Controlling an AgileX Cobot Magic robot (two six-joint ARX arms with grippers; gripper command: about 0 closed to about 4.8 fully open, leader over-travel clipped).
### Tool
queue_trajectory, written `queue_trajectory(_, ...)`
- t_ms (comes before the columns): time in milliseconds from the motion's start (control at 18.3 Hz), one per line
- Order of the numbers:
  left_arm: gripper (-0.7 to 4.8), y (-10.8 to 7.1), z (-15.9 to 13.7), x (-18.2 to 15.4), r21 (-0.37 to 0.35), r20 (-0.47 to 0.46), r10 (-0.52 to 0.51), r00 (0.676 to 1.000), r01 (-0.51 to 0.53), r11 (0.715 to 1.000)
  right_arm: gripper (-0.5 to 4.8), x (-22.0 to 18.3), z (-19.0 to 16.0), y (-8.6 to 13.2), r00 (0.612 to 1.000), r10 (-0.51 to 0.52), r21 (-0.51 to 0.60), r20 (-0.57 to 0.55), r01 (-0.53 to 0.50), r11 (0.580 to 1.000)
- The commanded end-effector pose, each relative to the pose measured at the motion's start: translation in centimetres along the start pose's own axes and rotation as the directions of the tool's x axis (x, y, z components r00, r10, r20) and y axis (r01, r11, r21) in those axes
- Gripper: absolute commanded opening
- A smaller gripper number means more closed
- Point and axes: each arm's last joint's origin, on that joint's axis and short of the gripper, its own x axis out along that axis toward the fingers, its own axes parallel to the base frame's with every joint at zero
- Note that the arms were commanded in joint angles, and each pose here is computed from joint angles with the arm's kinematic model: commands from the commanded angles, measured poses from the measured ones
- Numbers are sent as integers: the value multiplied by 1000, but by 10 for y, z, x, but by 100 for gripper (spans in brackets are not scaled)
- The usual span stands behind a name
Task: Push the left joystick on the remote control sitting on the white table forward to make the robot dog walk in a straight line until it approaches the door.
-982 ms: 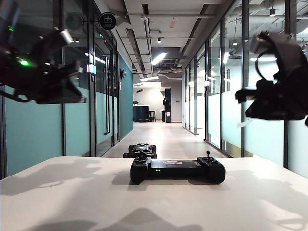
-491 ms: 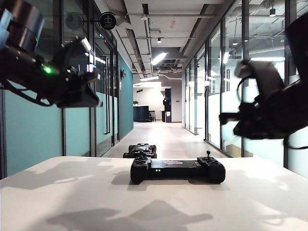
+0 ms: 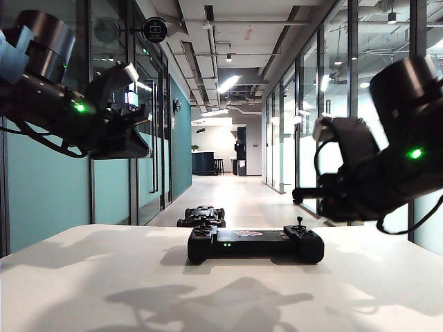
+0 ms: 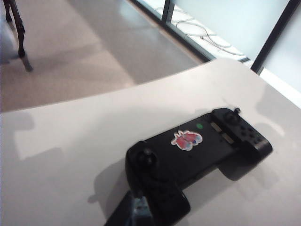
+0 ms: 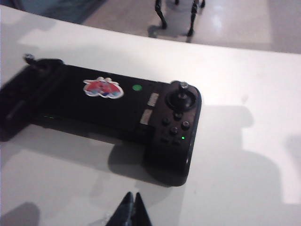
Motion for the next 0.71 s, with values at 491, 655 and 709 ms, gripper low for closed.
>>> queue_trajectory(491,-6,7,5,23,7,-3,-11,1000,11,1000,280,27,-4,1,998,-59,25,-7,59,998)
queue_trajectory(655,-5,7,5,23,8,-1,-11,1000,11,1000,351,35,-4,1,998,-63,25,-10,63,998)
queue_trajectory(709,-5,7,5,23,8,-1,-11,1000,11,1000,351,37,-4,1,998,-63,25,-10,63,998)
